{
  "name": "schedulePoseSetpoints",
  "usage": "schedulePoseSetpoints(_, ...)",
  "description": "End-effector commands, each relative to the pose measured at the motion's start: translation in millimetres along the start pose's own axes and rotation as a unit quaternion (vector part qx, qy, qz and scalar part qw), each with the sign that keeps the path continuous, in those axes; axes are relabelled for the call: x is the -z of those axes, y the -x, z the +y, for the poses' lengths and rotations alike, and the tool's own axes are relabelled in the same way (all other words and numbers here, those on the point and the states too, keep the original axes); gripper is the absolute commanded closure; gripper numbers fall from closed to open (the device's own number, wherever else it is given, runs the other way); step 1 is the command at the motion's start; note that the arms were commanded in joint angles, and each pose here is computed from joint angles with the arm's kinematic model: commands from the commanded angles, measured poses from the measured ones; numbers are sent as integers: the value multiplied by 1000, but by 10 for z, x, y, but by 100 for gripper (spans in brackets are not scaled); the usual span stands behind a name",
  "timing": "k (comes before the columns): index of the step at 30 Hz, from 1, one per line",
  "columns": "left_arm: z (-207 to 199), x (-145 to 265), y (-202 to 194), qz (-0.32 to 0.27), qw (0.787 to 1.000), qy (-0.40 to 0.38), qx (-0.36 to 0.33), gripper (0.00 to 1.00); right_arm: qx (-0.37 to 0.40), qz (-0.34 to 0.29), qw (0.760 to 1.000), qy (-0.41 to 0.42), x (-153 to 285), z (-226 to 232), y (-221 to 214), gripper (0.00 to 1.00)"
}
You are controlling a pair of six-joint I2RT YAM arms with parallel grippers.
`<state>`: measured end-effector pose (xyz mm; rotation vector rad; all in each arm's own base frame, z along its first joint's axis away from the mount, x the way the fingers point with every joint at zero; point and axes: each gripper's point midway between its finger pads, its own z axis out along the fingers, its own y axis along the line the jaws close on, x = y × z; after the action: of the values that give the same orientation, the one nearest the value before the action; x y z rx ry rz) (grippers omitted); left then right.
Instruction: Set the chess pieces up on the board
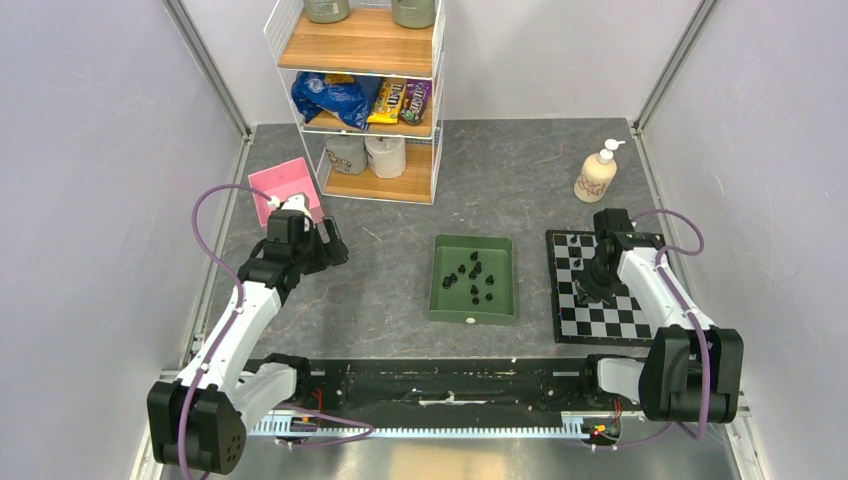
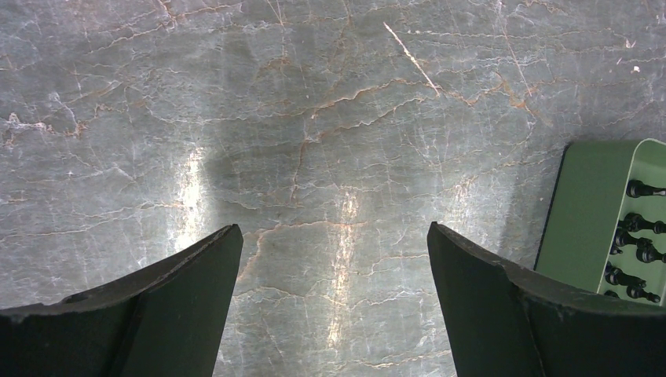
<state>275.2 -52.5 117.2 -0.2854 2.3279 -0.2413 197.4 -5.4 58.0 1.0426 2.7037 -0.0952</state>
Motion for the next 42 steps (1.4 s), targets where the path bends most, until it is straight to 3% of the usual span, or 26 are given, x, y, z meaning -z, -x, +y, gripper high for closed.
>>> schedulePoseSetpoints(1,-104,65,199,-24,1000,-17,-1,5,4,-6,1000,10,-72,18,97,88)
schedulePoseSetpoints(17,-120,48,181,-18,1000,-21,0,5,7,16,1000,10,-145,19,111,86)
schedulePoseSetpoints(28,-139,49,172,-15,1000,-26,-1,5,8,13,1000,24,-78,48,109,70)
schedulePoseSetpoints(34,-140,49,171,-15,1000,-26,0,5,12,-23,996,87,309,222,248,52)
schedulePoseSetpoints(39,-137,57,181,-18,1000,-26,-2,5,42,-48,987,148,715,471,274,48)
schedulePoseSetpoints(42,-124,63,185,-20,1000,-22,-2,5,100,-68,976,181,946,775,141,48)
